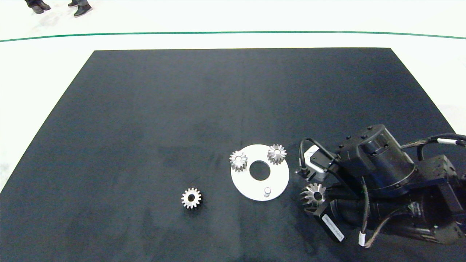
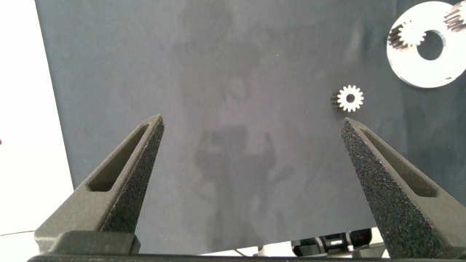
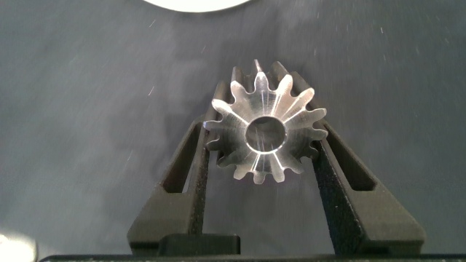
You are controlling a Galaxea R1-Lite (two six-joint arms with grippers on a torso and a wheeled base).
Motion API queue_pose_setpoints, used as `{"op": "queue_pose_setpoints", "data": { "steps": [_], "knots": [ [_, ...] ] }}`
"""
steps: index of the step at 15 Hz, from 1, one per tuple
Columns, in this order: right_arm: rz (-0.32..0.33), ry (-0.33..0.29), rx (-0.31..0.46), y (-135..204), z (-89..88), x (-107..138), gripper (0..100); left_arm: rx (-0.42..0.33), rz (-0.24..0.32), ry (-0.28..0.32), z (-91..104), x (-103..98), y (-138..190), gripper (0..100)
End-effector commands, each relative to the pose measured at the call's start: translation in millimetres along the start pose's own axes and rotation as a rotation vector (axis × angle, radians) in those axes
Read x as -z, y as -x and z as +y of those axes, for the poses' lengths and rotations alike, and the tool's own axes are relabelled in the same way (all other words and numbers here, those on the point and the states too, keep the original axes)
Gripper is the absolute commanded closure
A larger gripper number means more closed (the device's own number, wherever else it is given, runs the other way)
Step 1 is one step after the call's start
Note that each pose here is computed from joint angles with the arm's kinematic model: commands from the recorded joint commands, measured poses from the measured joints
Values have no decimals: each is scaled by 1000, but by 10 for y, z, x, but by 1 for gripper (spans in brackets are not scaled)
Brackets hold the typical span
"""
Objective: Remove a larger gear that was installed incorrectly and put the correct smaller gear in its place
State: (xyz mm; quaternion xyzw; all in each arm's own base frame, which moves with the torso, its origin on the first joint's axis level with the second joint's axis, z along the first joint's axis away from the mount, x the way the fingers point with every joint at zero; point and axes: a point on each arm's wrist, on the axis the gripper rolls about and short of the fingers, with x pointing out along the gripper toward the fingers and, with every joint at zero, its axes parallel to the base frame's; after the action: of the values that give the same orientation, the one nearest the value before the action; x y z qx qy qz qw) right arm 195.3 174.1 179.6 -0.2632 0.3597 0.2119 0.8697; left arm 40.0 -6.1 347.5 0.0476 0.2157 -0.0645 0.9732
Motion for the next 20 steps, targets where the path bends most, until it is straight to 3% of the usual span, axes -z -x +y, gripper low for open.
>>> {"op": "queue_pose_setpoints", "data": {
  "steps": [1,2,3,9,13,14,15,16,17,19,20],
  "knots": [
    [58,17,4,-206,46,61,100,-2,4,-1,0,7,4,0],
    [60,20,3,-208,47,65,100,-2,4,-1,0,7,4,0],
    [64,23,4,-212,49,77,0,-2,4,-1,0,7,4,0],
    [23,7,43,-87,-2,54,0,-3,4,0,1,14,11,0],
    [-113,-50,86,393,-162,123,0,1,4,-2,-1,18,13,0],
    [-243,-106,122,790,-280,195,0,4,14,-2,-3,25,-8,0],
    [-423,-157,111,1304,-379,361,0,20,59,0,-17,28,-129,0],
    [-543,-167,77,1601,-405,458,0,47,118,-6,-48,45,-286,0],
    [-646,-175,43,1823,-430,481,0,121,147,-10,-123,31,-377,0],
    [-759,-153,27,2059,-485,522,0,262,207,27,-377,-33,-624,0],
    [-795,-120,46,2120,-515,551,0,290,259,-14,-486,44,-767,0]
  ]
}}
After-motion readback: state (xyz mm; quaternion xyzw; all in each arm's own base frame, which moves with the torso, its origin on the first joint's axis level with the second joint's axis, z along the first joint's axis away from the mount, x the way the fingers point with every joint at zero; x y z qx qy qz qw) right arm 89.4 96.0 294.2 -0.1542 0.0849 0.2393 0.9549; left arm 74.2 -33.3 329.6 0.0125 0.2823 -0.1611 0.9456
